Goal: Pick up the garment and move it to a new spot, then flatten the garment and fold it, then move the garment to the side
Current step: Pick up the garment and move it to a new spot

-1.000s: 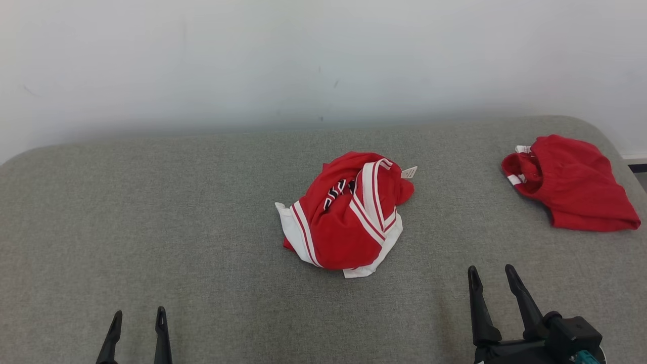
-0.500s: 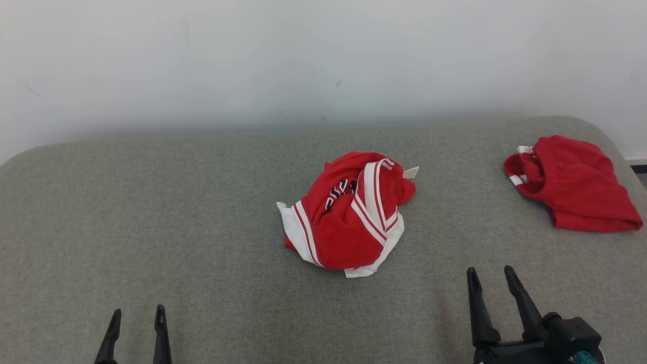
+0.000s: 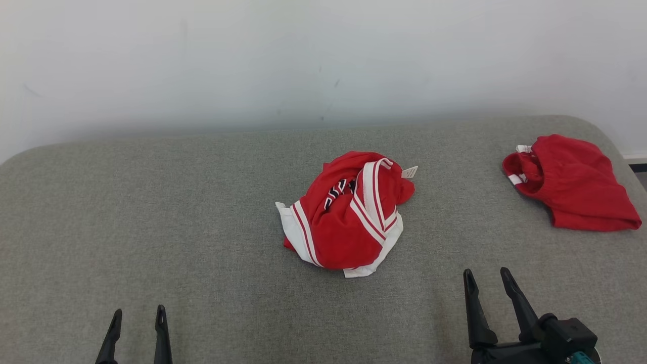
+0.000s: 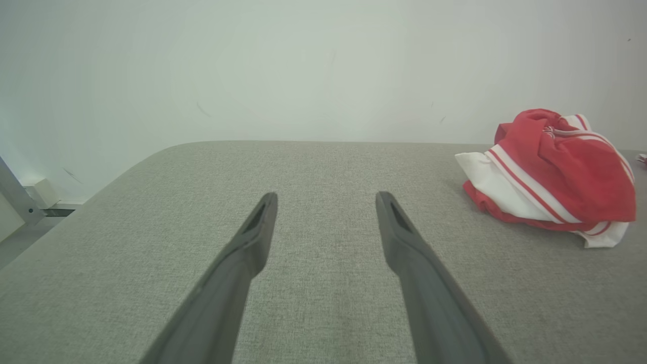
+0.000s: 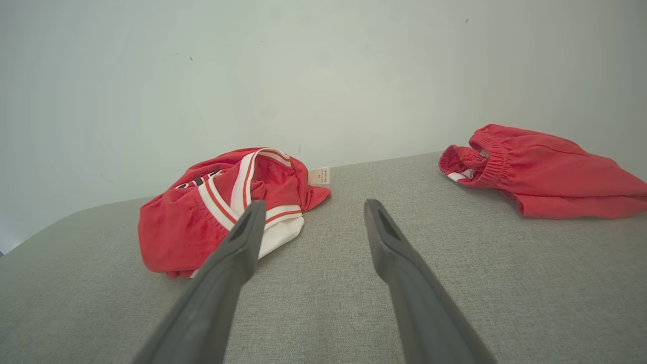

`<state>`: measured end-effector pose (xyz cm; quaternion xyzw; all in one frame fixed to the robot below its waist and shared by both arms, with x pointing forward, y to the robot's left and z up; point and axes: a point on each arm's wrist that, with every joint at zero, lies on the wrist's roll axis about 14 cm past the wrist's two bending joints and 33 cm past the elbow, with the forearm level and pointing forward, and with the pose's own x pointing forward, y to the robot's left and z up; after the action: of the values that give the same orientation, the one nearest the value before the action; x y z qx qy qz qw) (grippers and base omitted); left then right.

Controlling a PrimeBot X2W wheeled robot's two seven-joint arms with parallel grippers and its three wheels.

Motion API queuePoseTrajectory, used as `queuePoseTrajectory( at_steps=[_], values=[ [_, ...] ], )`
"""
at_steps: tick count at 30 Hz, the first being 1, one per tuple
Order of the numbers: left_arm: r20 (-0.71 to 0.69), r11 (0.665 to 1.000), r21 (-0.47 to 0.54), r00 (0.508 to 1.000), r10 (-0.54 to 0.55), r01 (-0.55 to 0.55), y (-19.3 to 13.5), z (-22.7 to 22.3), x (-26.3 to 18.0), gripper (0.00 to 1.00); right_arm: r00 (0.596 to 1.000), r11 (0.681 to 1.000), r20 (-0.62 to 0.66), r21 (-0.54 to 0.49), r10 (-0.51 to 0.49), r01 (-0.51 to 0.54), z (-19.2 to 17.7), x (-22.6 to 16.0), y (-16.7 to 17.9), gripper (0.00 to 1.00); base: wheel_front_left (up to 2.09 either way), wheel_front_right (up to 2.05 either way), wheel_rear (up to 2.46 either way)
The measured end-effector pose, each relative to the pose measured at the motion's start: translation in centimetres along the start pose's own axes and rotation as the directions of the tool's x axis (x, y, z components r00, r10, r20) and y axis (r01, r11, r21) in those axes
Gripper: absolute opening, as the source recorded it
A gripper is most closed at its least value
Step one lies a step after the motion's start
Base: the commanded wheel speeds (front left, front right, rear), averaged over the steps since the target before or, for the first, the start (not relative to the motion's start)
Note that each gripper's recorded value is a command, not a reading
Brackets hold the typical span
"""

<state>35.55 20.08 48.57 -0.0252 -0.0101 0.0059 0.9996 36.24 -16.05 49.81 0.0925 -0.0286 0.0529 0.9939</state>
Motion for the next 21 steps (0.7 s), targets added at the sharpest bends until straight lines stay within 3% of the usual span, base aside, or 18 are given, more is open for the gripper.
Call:
queuePoseTrajectory(
  at_steps=[21],
  values=[
    [-0.01,1.0,-0.004,1.0,0.004,-0.004,0.05,-0.32,0.0,1.0,1.0,1.0,-0.008,0.001,0.001,-0.001,-0.26,0.01,0.04,1.0,0.0,0.0,0.0]
  ],
)
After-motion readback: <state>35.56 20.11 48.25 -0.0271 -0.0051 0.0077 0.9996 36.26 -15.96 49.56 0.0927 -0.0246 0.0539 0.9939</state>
